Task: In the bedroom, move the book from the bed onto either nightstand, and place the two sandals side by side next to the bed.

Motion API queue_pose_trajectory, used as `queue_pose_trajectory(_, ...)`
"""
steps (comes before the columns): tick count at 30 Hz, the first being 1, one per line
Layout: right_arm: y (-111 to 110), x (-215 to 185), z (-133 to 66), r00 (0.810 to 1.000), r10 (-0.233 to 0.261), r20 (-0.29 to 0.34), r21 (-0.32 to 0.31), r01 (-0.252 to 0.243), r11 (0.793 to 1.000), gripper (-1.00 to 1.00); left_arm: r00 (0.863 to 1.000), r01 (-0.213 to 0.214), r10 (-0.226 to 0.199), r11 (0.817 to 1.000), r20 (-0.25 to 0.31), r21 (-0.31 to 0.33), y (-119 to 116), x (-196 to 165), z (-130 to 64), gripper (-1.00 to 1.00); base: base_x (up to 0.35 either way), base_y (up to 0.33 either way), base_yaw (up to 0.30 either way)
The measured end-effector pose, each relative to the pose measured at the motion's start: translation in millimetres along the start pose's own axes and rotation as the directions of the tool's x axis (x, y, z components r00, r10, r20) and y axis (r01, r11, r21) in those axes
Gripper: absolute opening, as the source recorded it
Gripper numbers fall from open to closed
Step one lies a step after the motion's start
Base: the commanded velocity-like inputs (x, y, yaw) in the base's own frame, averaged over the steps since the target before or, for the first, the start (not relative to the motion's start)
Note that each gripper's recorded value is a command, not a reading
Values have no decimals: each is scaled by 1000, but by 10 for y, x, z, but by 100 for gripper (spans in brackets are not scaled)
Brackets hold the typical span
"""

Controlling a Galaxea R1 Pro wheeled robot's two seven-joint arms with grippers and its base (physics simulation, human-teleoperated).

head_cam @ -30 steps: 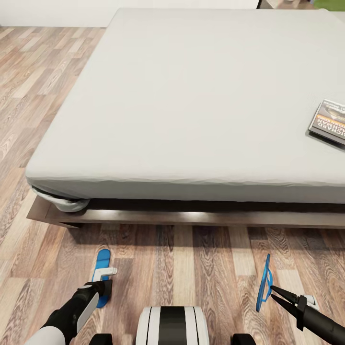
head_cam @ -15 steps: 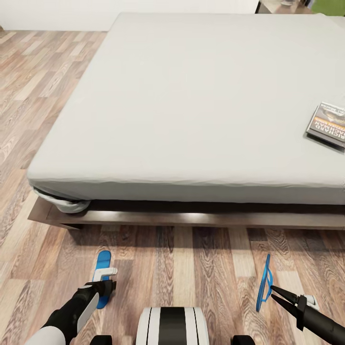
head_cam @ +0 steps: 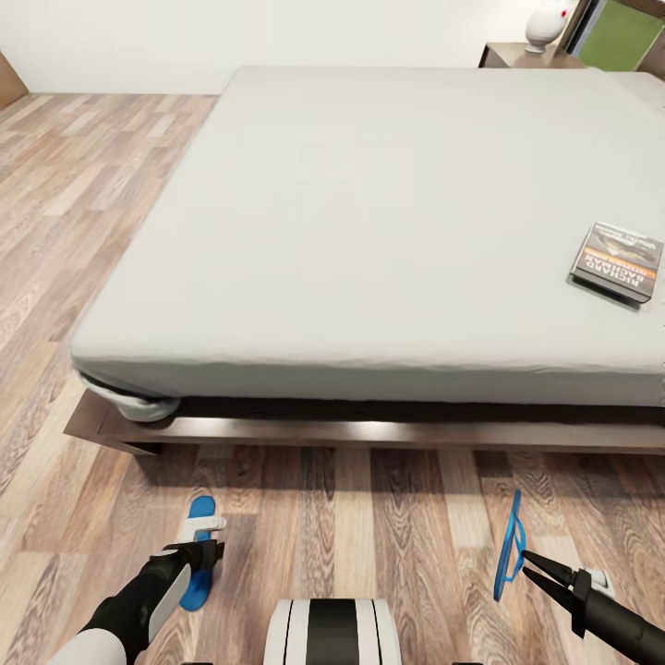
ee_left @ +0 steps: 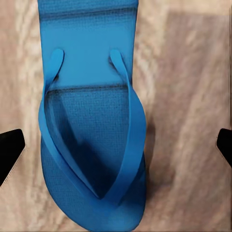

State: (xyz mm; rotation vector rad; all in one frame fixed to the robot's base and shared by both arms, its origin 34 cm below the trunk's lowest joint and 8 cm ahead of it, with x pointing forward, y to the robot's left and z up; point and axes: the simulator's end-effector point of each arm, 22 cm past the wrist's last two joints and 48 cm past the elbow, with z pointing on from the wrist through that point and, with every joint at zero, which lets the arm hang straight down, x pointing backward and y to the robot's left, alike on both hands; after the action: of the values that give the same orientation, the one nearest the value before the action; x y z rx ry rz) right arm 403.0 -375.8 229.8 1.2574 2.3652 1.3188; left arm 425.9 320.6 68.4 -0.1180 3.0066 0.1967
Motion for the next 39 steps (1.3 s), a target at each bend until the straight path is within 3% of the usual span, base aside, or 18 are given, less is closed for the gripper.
queue_pose_trajectory(14,10,12,4,1000,-1,-2,-2,1,1000,-100,1000,9,-9,1000,14,4,86,-76,-16,100,0,0,0)
queue_pose_trajectory(16,4,15,6,1000,-1,-2,0,1,1000,-100,999,18,-20,999,39,40,141,-218,-38,100,0,0,0)
queue_pose_trajectory(19,1,19,9,1000,-1,-4,1,1,1000,-100,998,34,-42,987,47,160,173,-416,-123,100,0,0,0)
queue_pose_trajectory(23,-2,23,12,1000,-2,-4,2,2,1000,-100,997,69,-74,930,-1,360,301,-486,-320,100,0,0,0)
queue_pose_trajectory(25,-6,24,14,1000,-3,-5,4,3,1000,-100,994,93,-105,874,-1,476,272,-568,-477,100,0,0,0)
queue_pose_trajectory(26,-7,25,14,1000,-3,-5,4,3,1000,-100,994,97,-111,861,-1,500,251,-586,-512,100,0,0,0)
queue_pose_trajectory(29,-15,34,20,1000,-3,-7,7,3,1000,-100,991,105,-132,793,0,600,125,-639,-674,100,0,0,0)
queue_pose_trajectory(31,-30,39,24,1000,-9,-8,13,10,1000,-100,991,108,-137,766,-3,633,69,-620,-731,100,0,0,0)
queue_pose_trajectory(33,-140,57,17,999,-40,-18,62,41,997,-100,990,114,-140,757,-10,643,44,-577,-739,100,0,0,0)
queue_pose_trajectory(35,-533,139,-49,992,-98,-83,238,115,964,-100,988,141,-149,754,-42,641,53,-446,-704,100,0,0,0)
queue_pose_trajectory(37,-874,178,-175,981,-133,-144,388,179,904,-100,986,158,-159,754,-57,638,69,-384,-683,100,0,0,0)
queue_pose_trajectory(38,-1046,167,-266,972,-155,-177,466,221,856,-100,984,166,-169,752,-58,638,71,-379,-677,100,0,0,0)
queue_pose_trajectory(39,-1082,125,-293,968,-171,-184,496,241,834,-100,982,173,-178,749,-57,640,58,-387,-678,100,0,0,0)
